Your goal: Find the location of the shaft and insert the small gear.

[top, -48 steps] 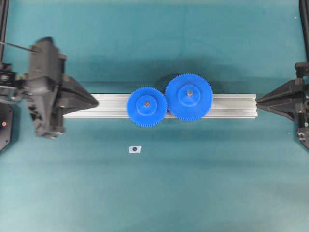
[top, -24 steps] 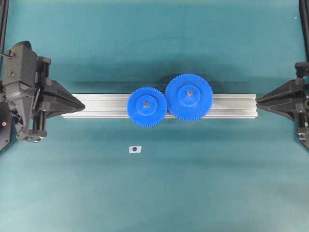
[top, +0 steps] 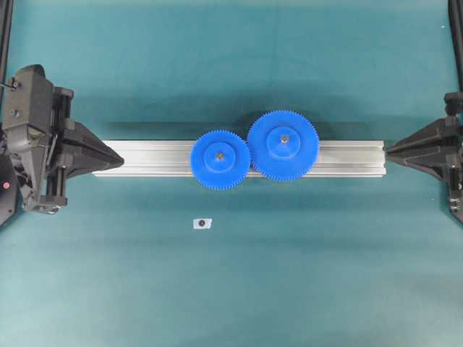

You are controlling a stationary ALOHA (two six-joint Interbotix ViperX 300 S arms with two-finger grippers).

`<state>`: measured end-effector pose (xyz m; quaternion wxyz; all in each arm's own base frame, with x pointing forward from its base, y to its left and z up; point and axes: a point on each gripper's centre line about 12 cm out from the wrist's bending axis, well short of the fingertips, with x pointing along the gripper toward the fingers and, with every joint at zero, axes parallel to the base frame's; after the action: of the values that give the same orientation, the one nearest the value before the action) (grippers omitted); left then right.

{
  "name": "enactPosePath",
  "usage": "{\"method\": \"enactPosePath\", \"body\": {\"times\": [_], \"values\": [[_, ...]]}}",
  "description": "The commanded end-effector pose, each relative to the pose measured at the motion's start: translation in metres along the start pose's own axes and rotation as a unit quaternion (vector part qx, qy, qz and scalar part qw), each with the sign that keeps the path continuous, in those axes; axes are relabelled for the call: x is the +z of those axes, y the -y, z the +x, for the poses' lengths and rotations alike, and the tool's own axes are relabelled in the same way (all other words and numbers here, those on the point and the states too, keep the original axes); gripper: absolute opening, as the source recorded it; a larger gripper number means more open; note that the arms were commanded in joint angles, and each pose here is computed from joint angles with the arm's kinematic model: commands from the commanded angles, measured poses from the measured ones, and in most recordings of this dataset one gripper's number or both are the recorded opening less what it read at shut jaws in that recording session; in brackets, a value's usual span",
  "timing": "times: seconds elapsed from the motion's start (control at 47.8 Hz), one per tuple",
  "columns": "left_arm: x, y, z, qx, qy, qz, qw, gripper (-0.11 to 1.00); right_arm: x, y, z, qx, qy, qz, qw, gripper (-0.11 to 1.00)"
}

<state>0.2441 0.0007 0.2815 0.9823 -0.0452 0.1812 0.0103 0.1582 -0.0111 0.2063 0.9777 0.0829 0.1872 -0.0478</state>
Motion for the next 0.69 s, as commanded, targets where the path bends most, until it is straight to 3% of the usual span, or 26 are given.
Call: {"method": "enactPosePath", "body": {"times": [0.0, 0.669], "values": [[0.0054, 0.0012, -0.0021, -0.003, 0.014, 0.001, 0.9999, 0.01, 0.0051, -0.0005, -0.0008, 0.0, 0.008, 0.003, 1.0, 0.2], [0.0044, 0.0011, -0.0032, -0.003, 0.017, 0.003, 0.9998, 0.01, 0.0072, -0.0008, -0.0015, 0.001, 0.012, 0.003, 0.9999, 0.2]]}}
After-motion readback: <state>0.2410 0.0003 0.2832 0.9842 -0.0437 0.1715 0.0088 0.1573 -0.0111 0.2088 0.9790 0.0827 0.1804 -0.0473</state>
